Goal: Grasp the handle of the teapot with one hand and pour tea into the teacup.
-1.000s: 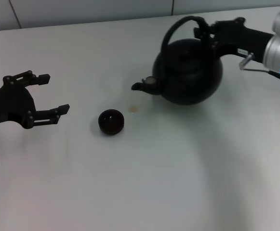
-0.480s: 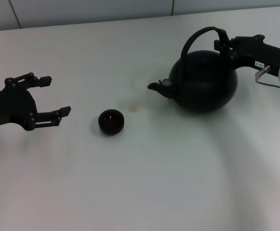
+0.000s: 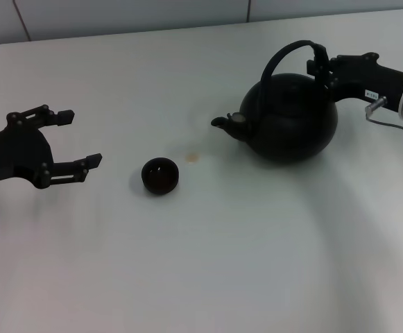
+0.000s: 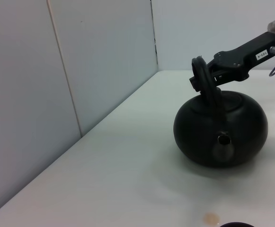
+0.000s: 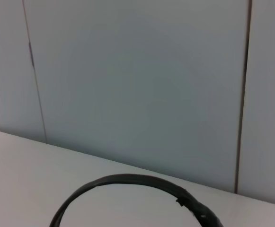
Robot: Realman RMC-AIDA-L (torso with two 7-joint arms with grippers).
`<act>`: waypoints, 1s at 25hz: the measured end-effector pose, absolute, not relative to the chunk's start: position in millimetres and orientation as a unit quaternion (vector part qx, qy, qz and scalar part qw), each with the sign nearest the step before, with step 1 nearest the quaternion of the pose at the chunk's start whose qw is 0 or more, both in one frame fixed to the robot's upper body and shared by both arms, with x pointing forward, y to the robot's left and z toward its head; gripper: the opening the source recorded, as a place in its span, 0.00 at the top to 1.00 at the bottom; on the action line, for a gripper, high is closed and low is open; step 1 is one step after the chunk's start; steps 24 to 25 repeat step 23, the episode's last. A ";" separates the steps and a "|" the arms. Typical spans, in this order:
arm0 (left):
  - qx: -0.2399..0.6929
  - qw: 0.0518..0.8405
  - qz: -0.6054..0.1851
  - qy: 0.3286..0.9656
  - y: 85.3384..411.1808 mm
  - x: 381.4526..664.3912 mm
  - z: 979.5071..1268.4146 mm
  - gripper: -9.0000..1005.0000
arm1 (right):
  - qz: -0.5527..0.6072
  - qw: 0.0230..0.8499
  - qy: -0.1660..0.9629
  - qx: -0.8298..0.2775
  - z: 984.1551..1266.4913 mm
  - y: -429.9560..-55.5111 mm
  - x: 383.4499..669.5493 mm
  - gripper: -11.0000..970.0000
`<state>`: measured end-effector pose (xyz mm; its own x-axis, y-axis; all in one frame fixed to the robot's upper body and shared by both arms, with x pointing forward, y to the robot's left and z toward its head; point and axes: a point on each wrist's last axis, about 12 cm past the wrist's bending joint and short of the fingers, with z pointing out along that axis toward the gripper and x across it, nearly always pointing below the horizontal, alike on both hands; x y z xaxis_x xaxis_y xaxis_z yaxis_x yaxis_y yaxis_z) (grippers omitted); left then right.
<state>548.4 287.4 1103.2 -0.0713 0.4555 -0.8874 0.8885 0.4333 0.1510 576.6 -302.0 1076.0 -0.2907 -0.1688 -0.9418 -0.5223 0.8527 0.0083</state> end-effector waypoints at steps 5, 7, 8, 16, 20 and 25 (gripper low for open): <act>0.483 0.482 -0.224 0.696 287.5 548.4 1103.3 0.13 | 0.156 0.559 0.787 -0.208 1079.1 -305.3 579.1 0.89; 0.483 0.482 -0.224 0.696 287.5 548.6 1103.6 0.13 | 0.157 0.561 0.786 -0.209 1080.5 -304.3 580.6 0.88; 0.483 0.482 -0.224 0.696 287.5 548.6 1103.6 0.13 | 0.157 0.561 0.785 -0.209 1081.1 -303.9 581.2 0.88; 0.484 0.482 -0.223 0.695 287.5 548.8 1104.1 0.13 | 0.153 0.564 0.784 -0.212 1082.8 -303.0 583.8 0.68; 0.485 0.483 -0.223 0.694 286.7 549.8 1105.0 0.13 | 0.153 0.564 0.783 -0.212 1083.2 -302.9 584.0 0.68; 0.486 0.483 -0.223 0.693 286.4 550.1 1105.3 0.13 | 0.154 0.565 0.782 -0.214 1083.9 -302.7 583.5 0.68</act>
